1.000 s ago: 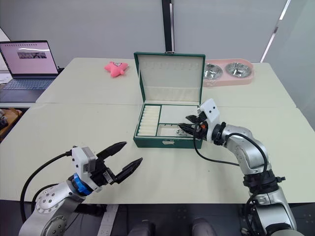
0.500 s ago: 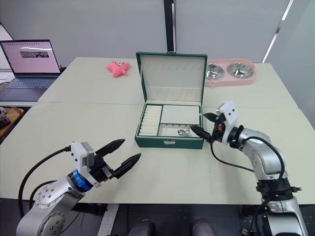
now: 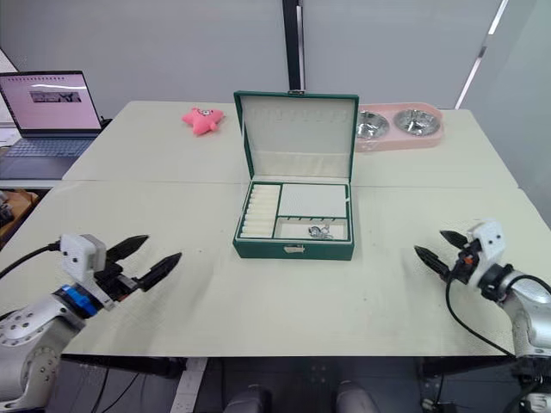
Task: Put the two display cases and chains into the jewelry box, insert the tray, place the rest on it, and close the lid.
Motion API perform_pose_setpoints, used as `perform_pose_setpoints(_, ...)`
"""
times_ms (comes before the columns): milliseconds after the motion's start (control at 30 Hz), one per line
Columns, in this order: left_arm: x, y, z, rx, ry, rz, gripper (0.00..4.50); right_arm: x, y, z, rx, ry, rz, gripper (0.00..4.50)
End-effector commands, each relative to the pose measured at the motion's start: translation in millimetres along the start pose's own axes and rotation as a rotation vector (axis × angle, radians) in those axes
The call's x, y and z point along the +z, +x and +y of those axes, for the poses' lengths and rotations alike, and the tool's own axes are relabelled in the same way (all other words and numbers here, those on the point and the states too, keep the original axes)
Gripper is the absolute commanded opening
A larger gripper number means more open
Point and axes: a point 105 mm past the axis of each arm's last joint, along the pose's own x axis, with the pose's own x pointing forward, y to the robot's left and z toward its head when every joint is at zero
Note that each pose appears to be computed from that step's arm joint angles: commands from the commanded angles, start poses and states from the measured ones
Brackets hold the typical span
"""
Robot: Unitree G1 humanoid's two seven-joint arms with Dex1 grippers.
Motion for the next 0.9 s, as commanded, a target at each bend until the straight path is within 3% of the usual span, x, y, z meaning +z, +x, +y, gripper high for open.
perform_pose_setpoints(33,3.4,-9.8,23.7,0.081,0.033,-0.017,4.5,11.1,-15.9,-18.5,-0.08,-0.051,-0.038,4.47)
perform_pose_setpoints(333,-11.0,-19.2,49.2,0.199,0.039,0.004,4.5,-1.4,-29.0,-37.4,-0.185,-0.051,-0.025,4.47)
perform_pose_setpoints(700,-13.5,-15.7,46.7,0.198,0.034,0.001,4.5,0.0,-23.3,-34.5,-0.177,-0.053,-0.031,4.47)
perform_pose_setpoints(900,-7.7,1.2,35.8,0.149,0.007,-0.018,4.5,9.3,-3.0,-16.6,-0.109,-0.042,-0.061,4.47)
